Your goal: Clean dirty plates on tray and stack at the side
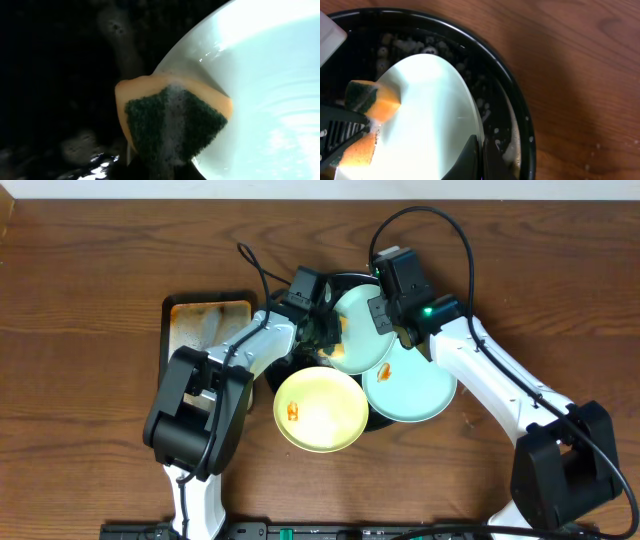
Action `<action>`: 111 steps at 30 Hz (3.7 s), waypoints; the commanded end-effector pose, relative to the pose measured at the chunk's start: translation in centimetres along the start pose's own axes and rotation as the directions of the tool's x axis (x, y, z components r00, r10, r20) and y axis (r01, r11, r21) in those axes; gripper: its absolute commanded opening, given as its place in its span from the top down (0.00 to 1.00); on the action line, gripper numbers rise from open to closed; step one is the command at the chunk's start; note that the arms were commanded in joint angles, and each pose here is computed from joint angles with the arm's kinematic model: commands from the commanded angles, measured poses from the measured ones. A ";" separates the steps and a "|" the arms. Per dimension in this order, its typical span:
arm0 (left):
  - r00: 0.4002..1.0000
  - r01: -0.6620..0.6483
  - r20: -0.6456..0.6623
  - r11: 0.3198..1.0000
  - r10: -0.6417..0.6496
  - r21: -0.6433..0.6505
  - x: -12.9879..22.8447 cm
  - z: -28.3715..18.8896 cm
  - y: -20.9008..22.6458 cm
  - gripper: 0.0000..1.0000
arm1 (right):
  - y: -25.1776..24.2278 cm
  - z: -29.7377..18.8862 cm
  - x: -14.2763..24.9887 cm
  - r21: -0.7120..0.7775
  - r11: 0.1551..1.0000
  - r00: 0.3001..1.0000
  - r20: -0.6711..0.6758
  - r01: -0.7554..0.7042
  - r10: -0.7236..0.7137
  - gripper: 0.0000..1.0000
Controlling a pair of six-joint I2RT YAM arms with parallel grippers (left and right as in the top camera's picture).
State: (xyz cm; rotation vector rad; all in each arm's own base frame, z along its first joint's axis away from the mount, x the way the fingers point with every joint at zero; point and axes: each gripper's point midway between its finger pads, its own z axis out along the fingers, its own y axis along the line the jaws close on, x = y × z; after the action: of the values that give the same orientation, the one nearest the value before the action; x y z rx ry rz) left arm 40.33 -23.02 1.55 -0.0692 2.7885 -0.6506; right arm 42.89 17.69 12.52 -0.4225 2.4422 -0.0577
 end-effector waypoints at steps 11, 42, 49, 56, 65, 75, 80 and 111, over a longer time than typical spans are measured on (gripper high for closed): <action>0.990 0.123 -0.067 0.992 -0.124 -0.022 1.7 1.2 0.9 0.86 | -0.4 -0.7 -0.7 0.014 1.000 0.999 0.026 -0.019 0.018 0.99; 0.993 0.027 0.118 0.970 0.002 -0.241 -2.2 -4.7 4.5 0.83 | 0.8 -0.7 0.2 -0.067 0.998 1.000 -0.013 0.008 -0.008 0.99; 0.993 0.026 0.115 0.970 0.002 -0.240 -2.1 -4.7 4.4 0.83 | 2.3 2.3 2.3 -0.182 0.972 0.984 -0.121 -0.149 0.129 0.58; 0.993 0.025 0.115 0.970 0.003 -0.240 -2.1 -4.6 4.4 0.83 | 0.0 6.9 4.8 -0.147 0.931 0.929 -0.222 -0.333 0.297 0.44; 0.993 0.025 0.115 0.970 0.003 -0.241 -2.1 -4.6 4.4 0.83 | 2.0 7.3 3.9 -0.345 0.849 0.910 -0.255 -0.400 0.326 0.59; 0.993 0.025 0.117 0.971 0.003 -0.239 -2.1 -4.6 4.4 0.83 | 3.7 9.9 6.1 -0.377 0.803 0.876 -0.338 -0.461 0.344 0.86; 0.993 0.025 0.117 0.971 0.003 -0.239 -2.1 -4.6 4.4 0.83 | 2.8 9.2 4.4 -0.379 0.809 0.889 -0.282 -0.448 0.361 0.99; 0.995 0.008 0.100 0.966 0.018 -0.260 -2.2 -5.3 5.6 0.69 | -3.8 -6.4 -5.2 0.310 0.934 0.958 0.161 0.180 -0.238 0.99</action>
State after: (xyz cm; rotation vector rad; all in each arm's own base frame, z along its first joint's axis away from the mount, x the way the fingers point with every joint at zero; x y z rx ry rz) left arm 41.18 -15.99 3.53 -0.1627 2.7705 -0.2846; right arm 43.92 16.70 19.10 -0.5141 2.2231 -0.2062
